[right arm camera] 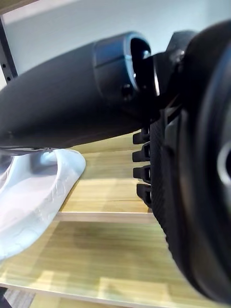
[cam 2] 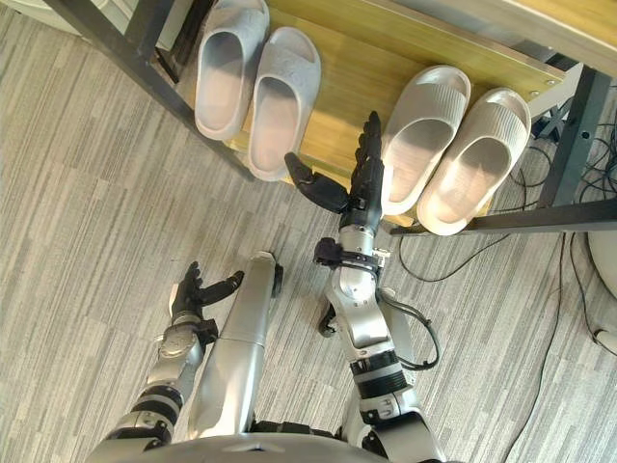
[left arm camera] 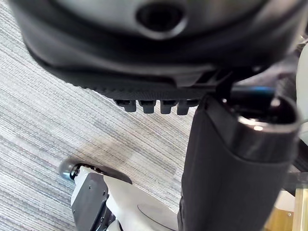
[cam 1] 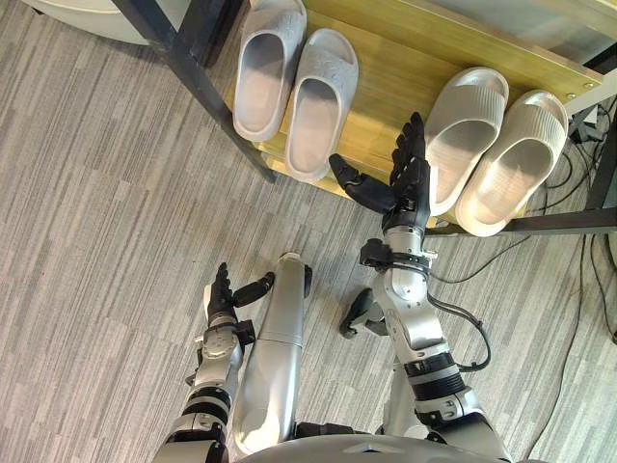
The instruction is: Organize the slippers on the shoe rack
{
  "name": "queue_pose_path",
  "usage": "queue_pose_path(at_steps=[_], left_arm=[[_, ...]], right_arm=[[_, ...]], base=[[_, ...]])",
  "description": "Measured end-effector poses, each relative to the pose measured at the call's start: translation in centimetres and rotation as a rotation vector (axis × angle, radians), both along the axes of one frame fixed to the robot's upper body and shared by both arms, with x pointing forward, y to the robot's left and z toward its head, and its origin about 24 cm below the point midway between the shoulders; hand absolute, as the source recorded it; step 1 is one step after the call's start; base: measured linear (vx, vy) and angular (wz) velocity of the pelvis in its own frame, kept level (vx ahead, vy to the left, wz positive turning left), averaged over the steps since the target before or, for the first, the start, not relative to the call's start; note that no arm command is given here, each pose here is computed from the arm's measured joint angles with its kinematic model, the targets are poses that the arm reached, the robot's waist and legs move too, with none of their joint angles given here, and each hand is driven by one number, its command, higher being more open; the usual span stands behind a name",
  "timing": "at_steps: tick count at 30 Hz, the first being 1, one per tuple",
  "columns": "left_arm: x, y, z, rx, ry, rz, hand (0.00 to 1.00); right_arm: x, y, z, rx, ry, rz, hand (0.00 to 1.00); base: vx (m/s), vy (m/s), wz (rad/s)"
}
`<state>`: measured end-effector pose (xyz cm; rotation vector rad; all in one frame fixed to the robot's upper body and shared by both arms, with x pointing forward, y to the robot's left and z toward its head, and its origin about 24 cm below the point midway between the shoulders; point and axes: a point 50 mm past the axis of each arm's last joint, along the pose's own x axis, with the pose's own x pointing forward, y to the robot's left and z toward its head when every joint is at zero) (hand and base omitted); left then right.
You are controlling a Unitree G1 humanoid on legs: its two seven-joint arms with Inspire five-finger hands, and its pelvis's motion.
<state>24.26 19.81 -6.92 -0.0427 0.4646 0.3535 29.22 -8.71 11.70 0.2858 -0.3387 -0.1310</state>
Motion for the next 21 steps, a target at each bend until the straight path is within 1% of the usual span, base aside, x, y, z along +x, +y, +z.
queue_pose_path(at_steps=[4, 10, 14, 15, 18, 21], left_arm=[[-0.1, 0.3, -0.1, 0.002, 0.006, 0.007, 1.0], [-0.2, 0.4, -0.2, -0.005, 0.01, 0.017, 1.0], [-0.2, 0.4, -0.2, -0.006, 0.01, 0.017, 1.0], [-0.2, 0.4, -0.2, -0.007, 0.007, 0.015, 1.0], [-0.1, 0.2, -0.2, -0.01, 0.003, 0.014, 1.0], [-0.1, 0.1, -0.2, -0.013, 0.002, 0.014, 1.0]], right_arm=[[0.4, 0.2, -0.3, 0.077, -0.006, 0.057, 1.0], [1.5, 1.0, 0.4, 0.095, -0.024, 0.115, 1.0], [1.9, 2.4, 0.9, 0.062, -0.031, 0.18, 1.0], [2.0, 3.3, 1.1, 0.063, -0.031, 0.229, 1.0], [2.2, 4.5, 1.5, 0.041, -0.033, 0.288, 1.0], [2.3, 4.5, 1.6, 0.066, -0.029, 0.294, 1.0]], base=[[0.0, 0.0, 0.0], [0.01, 0.024, 0.01], [0.01, 0.008, 0.01], [0.02, 0.026, 0.04], [0.02, 0.029, 0.06], [0.01, 0.044, 0.08]])
